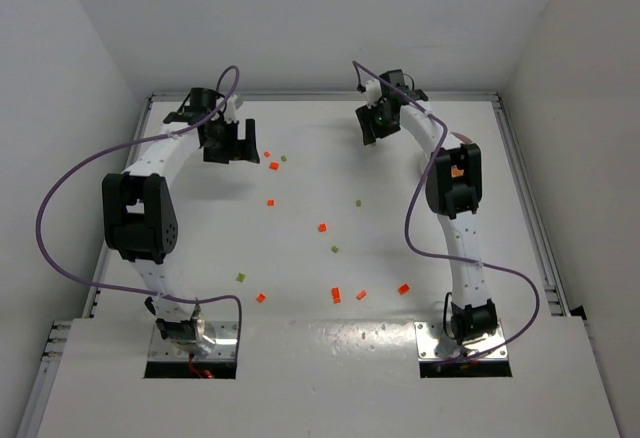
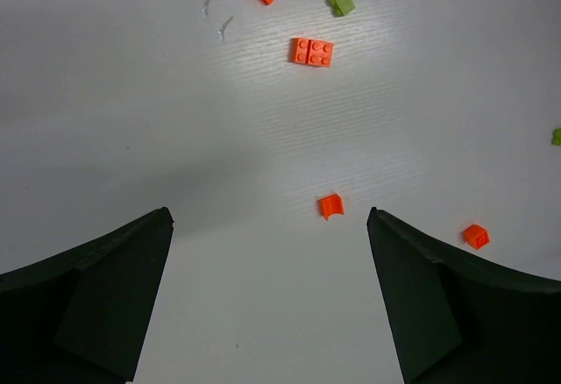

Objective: Sort the legos into containers by color

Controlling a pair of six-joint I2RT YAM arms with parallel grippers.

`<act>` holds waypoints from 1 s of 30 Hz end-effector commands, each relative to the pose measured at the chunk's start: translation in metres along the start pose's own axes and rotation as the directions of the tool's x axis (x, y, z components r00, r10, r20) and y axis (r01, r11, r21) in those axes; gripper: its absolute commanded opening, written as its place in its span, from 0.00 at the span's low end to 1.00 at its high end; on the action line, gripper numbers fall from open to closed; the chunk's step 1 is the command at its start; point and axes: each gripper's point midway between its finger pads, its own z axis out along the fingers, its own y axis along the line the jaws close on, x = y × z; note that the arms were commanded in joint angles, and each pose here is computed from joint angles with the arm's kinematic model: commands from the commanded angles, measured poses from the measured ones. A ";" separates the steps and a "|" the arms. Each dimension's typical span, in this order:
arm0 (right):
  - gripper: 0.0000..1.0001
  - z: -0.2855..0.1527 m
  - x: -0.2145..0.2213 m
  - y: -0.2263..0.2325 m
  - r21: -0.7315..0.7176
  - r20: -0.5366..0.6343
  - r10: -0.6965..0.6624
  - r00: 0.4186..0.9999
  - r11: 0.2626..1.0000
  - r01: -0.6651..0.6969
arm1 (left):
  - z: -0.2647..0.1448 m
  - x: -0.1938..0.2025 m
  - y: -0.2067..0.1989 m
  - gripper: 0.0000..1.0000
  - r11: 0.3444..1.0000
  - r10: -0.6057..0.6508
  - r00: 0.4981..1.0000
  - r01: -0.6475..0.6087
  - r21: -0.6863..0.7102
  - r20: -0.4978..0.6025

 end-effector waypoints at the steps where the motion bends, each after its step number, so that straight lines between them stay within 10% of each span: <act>1: 0.54 -0.008 -0.017 0.000 0.022 0.054 0.083 0.995 0.996 -0.085 | -0.004 -0.015 -0.004 1.00 1.000 0.019 0.999 -0.019 0.001 0.038; 30: 0.40 0.033 0.019 -0.015 0.080 -0.016 0.131 0.991 0.988 -0.129 | -0.005 -0.014 -0.002 1.00 1.000 0.019 0.999 -0.018 -0.017 0.039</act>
